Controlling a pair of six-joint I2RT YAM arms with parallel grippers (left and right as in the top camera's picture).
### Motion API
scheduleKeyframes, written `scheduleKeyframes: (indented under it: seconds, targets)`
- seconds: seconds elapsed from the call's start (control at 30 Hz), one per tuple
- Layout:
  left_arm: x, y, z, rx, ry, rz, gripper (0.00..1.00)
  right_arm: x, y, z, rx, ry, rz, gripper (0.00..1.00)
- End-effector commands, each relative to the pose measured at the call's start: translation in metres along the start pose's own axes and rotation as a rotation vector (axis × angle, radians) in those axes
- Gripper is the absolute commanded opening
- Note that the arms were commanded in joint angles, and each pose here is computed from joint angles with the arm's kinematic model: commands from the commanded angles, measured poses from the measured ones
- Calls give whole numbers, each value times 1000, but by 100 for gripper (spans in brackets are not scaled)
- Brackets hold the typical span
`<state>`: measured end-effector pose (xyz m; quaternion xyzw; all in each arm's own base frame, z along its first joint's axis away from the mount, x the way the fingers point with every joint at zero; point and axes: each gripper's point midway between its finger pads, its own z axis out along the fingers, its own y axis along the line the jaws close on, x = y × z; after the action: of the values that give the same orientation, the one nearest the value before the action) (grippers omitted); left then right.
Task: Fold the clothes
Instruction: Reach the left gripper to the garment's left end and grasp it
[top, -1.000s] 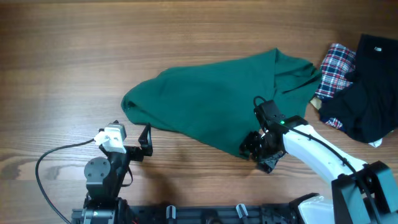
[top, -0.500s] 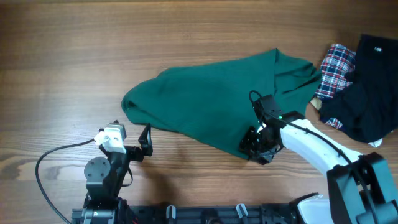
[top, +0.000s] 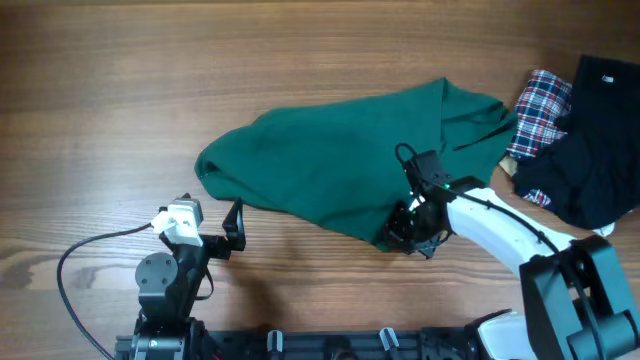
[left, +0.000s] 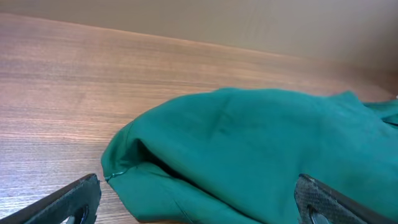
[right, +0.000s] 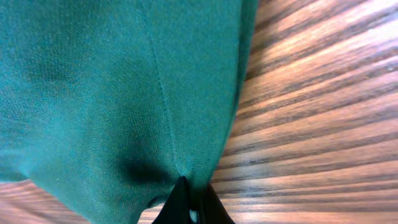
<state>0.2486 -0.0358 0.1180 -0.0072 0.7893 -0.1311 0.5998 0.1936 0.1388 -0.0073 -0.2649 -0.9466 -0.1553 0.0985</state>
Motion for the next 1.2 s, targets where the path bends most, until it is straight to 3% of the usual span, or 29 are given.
scheduleKeyframes:
  seconds: [0.0,0.17,0.23,0.57,0.77,1.03,1.17]
  targets:
    - [-6,-13,0,72,-27,3,100,-25,-23,-14,167,-157,-12,4]
    - [-17,-17,-1,90,-68,2,100,-30,3,-51,74,-248,-78,4]
    - [-12,-15,1,83,-26,-100,100,-28,5,-58,53,-264,-85,4]
    - [-12,18,48,-138,445,-241,100,-26,7,-61,42,-266,-111,4]
    - [18,20,82,-63,684,-393,100,-24,9,-60,31,-250,-117,4]
    - [20,94,71,-266,628,-584,100,-24,10,-61,29,-252,-125,4]
    - [38,77,83,-163,688,-623,100,-25,11,-61,24,-257,-128,4]
